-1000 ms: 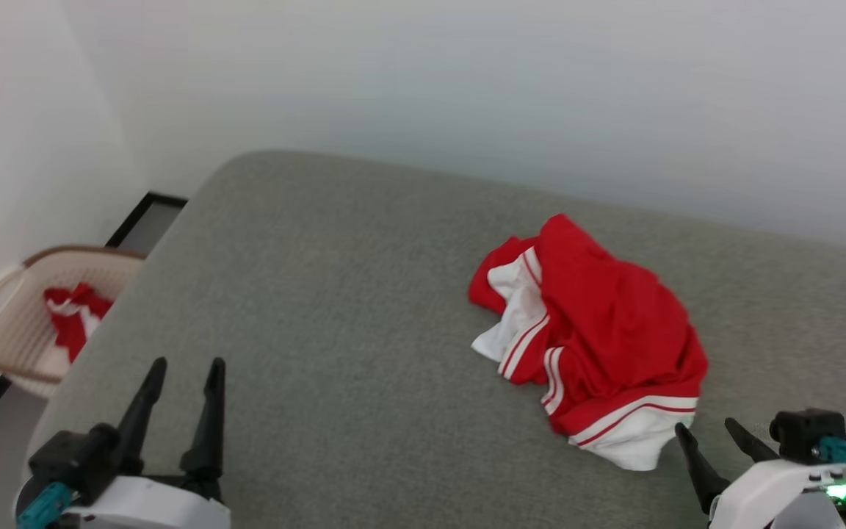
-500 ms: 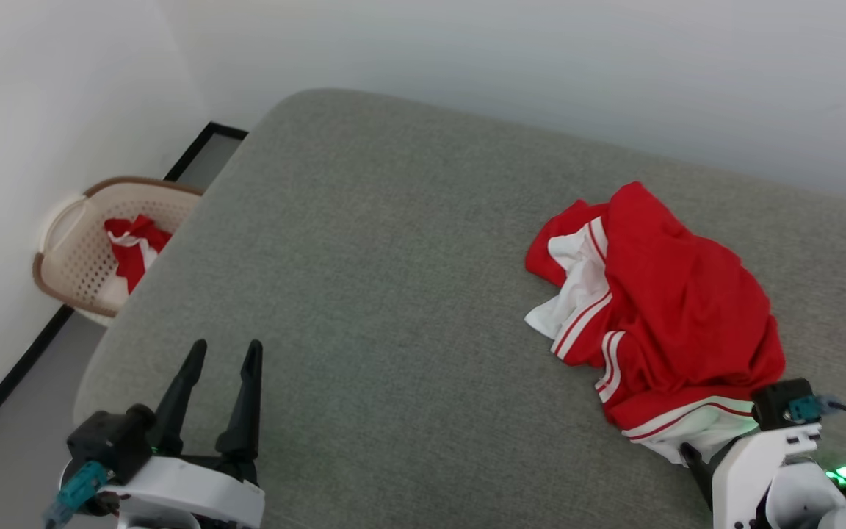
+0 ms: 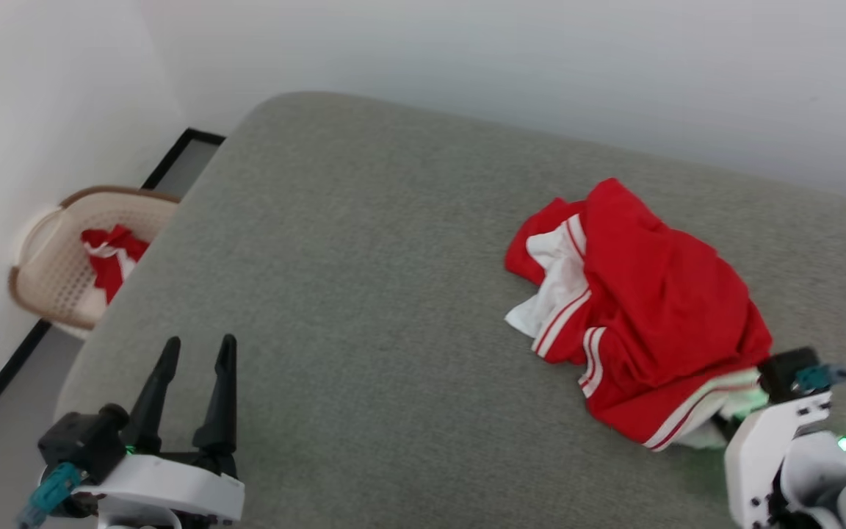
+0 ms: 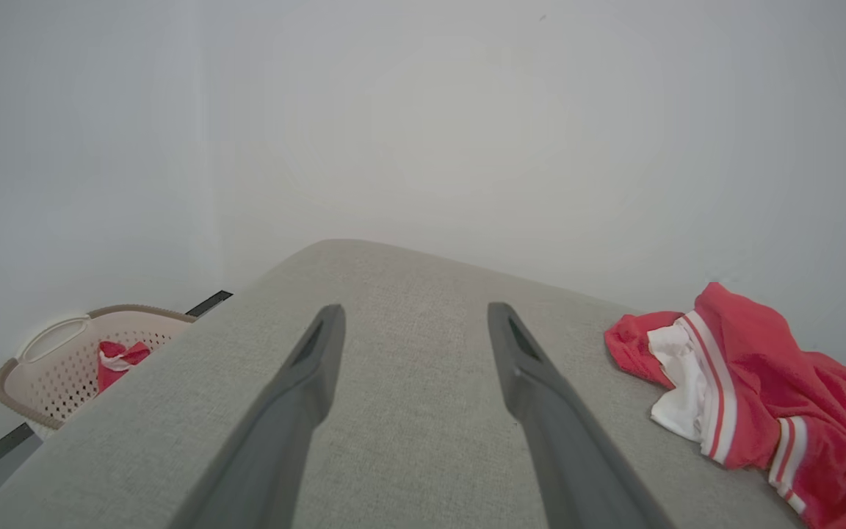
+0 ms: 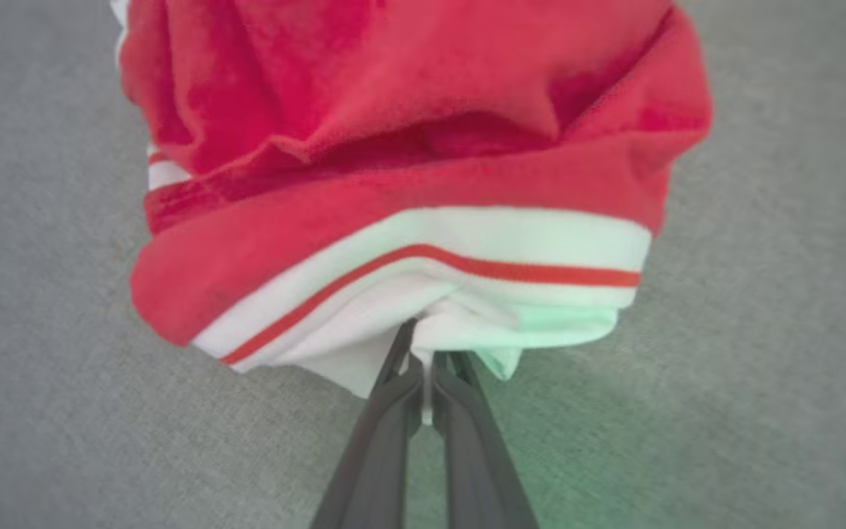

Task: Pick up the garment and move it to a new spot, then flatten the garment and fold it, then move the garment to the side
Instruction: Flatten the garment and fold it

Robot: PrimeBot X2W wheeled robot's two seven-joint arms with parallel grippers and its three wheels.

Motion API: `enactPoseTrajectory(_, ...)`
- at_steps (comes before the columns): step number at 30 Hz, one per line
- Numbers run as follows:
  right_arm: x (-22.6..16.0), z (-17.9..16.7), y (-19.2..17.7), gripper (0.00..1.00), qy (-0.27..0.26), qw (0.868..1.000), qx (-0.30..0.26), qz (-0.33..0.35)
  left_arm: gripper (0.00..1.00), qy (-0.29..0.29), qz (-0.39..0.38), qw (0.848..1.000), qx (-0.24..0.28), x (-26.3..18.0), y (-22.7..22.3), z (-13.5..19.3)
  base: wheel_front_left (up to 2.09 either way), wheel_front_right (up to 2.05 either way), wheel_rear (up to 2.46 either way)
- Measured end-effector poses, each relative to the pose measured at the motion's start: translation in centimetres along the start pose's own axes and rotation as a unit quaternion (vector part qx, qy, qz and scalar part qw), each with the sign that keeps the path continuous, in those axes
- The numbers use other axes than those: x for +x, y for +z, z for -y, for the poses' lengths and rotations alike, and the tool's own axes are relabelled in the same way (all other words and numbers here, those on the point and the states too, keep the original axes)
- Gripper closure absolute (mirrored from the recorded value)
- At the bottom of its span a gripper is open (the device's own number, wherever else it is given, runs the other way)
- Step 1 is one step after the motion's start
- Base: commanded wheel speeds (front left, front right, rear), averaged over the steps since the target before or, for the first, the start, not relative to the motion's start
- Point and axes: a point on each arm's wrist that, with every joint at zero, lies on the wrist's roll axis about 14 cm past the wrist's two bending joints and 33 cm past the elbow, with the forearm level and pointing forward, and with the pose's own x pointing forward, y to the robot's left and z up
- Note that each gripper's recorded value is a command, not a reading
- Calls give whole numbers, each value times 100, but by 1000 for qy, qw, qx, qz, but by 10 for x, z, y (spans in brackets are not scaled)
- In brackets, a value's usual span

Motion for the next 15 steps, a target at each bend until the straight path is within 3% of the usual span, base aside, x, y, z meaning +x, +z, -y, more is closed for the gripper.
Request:
enactPoseTrajectory(6, -27, 33, 20, 100, -45, 998, 2, 35, 0, -19, 9, 1000, -6, 6, 3, 10, 0, 0, 0)
enactPoseTrajectory(15, -78, 102, 20, 100, -141, 989, 14, 50, 0, -54, 12, 998, -15, 17, 2, 30, 0, 0, 0)
